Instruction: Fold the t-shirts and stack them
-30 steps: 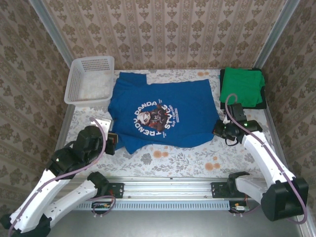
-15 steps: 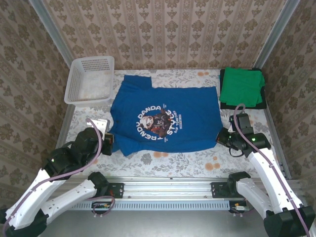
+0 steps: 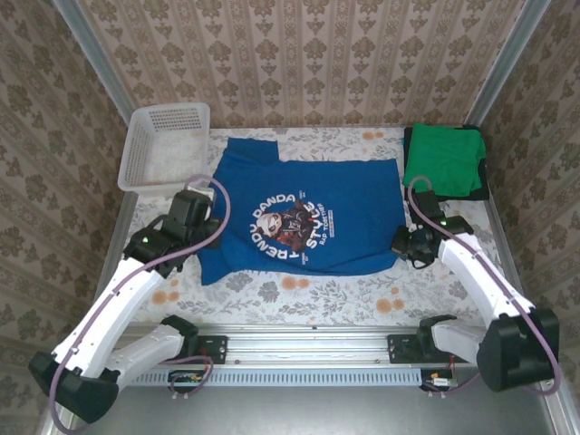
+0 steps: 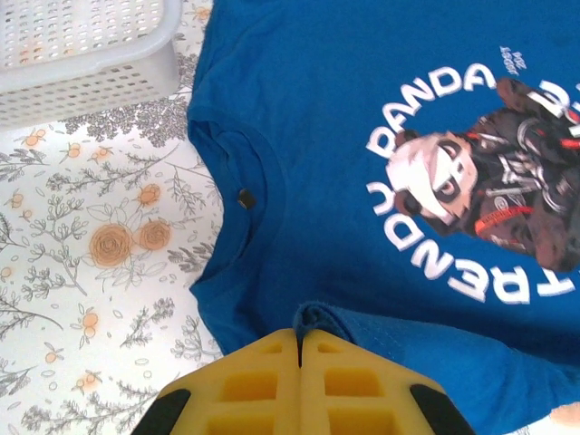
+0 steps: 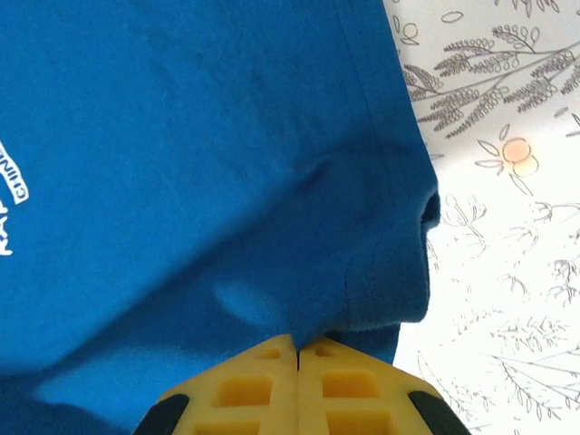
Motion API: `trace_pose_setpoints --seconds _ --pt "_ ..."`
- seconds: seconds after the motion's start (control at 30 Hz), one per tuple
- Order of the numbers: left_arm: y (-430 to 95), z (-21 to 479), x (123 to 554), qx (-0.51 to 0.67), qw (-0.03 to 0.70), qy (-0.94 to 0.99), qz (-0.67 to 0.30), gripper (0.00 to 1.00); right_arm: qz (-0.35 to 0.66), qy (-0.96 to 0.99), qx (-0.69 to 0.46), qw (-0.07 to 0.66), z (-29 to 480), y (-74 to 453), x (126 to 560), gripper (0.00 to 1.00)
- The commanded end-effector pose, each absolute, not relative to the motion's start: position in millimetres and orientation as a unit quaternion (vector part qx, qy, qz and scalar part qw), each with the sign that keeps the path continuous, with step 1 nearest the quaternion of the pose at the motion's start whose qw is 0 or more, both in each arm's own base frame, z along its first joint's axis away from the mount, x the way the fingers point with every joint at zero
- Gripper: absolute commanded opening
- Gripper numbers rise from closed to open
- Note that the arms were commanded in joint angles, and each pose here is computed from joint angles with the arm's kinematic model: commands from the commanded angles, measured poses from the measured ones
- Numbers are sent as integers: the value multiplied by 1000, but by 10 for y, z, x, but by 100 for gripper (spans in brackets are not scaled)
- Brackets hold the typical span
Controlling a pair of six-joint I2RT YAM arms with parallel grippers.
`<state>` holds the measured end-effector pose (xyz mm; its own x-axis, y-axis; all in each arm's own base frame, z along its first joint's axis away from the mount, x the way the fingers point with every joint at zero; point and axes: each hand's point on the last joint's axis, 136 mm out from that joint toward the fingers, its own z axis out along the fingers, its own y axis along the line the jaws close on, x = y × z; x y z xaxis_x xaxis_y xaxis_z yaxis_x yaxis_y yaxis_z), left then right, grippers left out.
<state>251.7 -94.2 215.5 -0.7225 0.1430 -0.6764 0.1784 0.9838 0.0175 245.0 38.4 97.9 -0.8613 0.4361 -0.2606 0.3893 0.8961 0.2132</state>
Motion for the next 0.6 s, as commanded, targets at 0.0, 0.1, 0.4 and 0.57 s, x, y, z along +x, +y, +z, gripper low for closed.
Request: trace_pose_setpoints --seconds 0.0,0.1,0.4,0.57 --pt "-1071 2291 2790 114 387 913 -57 0 59 961 208 175 1065 308 2712 3" --pt "-1127 2285 3022 125 384 913 -62 0 53 962 208 168 1021 285 2857 4" --pt "-1181 2075 3647 138 345 927 -58 0 40 968 209 133 817 255 3224 8" --pt "-1140 1941 3901 135 330 933 -52 0 33 971 206 117 706 243 3357 9"
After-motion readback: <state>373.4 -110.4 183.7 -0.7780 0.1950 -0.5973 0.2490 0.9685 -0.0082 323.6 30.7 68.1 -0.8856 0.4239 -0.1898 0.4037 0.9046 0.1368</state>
